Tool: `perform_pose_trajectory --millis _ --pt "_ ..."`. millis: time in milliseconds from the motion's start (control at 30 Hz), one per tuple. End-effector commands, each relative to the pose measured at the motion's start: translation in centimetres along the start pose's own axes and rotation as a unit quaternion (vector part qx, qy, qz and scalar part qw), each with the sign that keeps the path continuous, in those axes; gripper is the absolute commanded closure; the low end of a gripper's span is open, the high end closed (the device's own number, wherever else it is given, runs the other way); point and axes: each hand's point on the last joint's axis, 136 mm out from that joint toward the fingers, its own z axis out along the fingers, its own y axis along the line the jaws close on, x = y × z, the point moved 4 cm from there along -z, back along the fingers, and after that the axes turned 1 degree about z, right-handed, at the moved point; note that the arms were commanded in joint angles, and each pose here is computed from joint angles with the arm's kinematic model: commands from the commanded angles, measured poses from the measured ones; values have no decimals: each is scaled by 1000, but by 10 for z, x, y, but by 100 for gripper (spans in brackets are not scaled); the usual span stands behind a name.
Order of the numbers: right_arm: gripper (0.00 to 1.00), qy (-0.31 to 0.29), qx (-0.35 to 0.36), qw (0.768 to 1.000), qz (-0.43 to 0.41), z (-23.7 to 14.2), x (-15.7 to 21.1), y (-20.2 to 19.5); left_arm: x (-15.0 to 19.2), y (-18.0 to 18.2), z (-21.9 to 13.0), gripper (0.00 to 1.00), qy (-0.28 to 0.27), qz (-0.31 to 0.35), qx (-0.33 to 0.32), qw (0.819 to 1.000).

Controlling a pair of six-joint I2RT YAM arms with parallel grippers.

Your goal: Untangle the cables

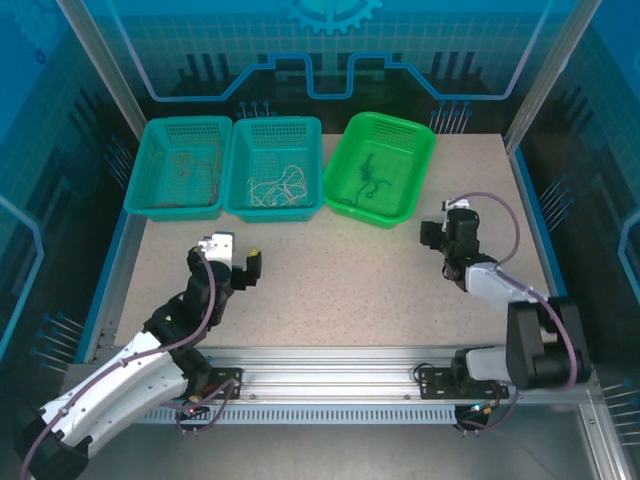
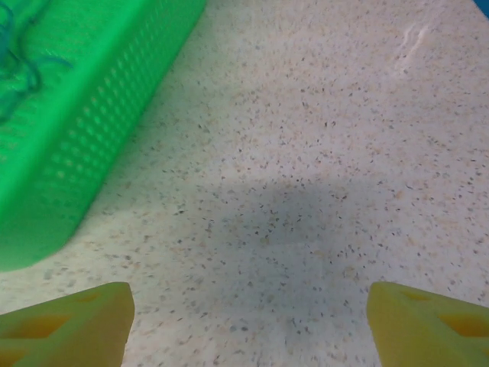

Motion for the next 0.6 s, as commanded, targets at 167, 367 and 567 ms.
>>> perform_pose_trajectory --millis 167,367,567 --pt "0 -101 -14 994 -38 10 -11 9 8 16 9 1 -14 0 -45 999" --pt "0 -123 -63 988 -66 11 0 22 20 24 26 1 -16 1 -46 999" --pt "0 -118 -62 989 -59 12 0 19 26 38 62 1 -16 -28 -53 998"
